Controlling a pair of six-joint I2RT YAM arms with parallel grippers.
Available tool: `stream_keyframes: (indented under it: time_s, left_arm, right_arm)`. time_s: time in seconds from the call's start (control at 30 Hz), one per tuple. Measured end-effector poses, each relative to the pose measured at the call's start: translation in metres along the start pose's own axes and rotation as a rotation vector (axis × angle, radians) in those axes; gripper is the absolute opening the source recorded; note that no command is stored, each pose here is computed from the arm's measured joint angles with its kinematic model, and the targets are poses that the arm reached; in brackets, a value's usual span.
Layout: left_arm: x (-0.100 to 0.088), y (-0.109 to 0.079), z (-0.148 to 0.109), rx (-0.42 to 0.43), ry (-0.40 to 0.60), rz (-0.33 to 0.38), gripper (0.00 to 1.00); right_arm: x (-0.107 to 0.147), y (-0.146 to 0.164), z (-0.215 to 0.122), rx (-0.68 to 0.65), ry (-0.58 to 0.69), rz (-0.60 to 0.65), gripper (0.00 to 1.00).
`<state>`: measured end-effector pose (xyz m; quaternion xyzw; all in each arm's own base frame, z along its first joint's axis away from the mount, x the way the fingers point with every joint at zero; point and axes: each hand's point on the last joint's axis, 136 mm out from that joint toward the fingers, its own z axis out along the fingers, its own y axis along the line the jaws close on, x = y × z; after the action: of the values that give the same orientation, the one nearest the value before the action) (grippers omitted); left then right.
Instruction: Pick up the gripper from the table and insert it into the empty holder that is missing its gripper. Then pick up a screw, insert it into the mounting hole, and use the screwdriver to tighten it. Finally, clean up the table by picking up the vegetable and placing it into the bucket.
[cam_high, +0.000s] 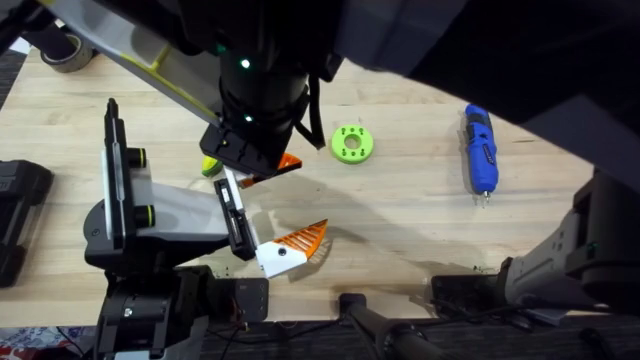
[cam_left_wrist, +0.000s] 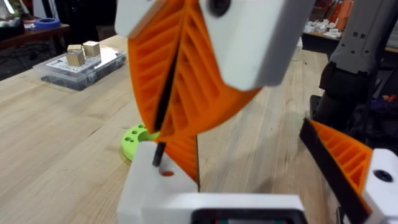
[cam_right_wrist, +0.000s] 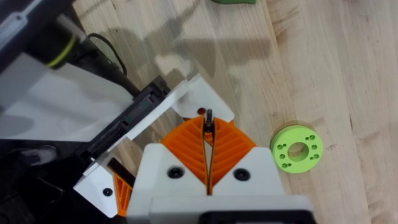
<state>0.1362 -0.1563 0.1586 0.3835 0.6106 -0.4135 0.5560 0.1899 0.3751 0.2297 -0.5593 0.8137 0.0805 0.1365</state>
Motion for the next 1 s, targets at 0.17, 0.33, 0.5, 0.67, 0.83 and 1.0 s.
stream_keyframes:
  time_s: [0.17, 0.33, 0.5, 0.67, 0.83, 1.0]
  left_arm:
    - [0.000, 0.000, 0.000, 0.000, 0.000, -0.001, 0.988]
    - [0.000, 0.000, 0.000, 0.000, 0.000, -0.001, 0.988]
    - [0.000, 0.000, 0.000, 0.000, 0.000, -0.001, 0.988]
    - [0.000, 0.000, 0.000, 0.000, 0.000, -0.001, 0.988]
    - [0.000, 0.000, 0.000, 0.000, 0.000, -0.001, 0.988]
    - [0.000, 0.000, 0.000, 0.000, 0.000, -0.001, 0.988]
  right_arm:
    - [0.001, 0.000, 0.000, 0.000, 0.003, 0.000, 0.013]
    - [-0.001, 0.000, 0.000, 0.001, -0.005, 0.001, 0.013]
    - [-0.005, -0.002, -0.007, 0.005, -0.037, 0.002, 0.013]
    - [-0.005, -0.002, -0.023, 0.010, -0.075, 0.003, 0.013]
    - [-0.004, -0.002, -0.029, 0.011, -0.088, 0.003, 0.013]
    - [0.000, 0.003, -0.029, -0.013, -0.069, -0.043, 0.013]
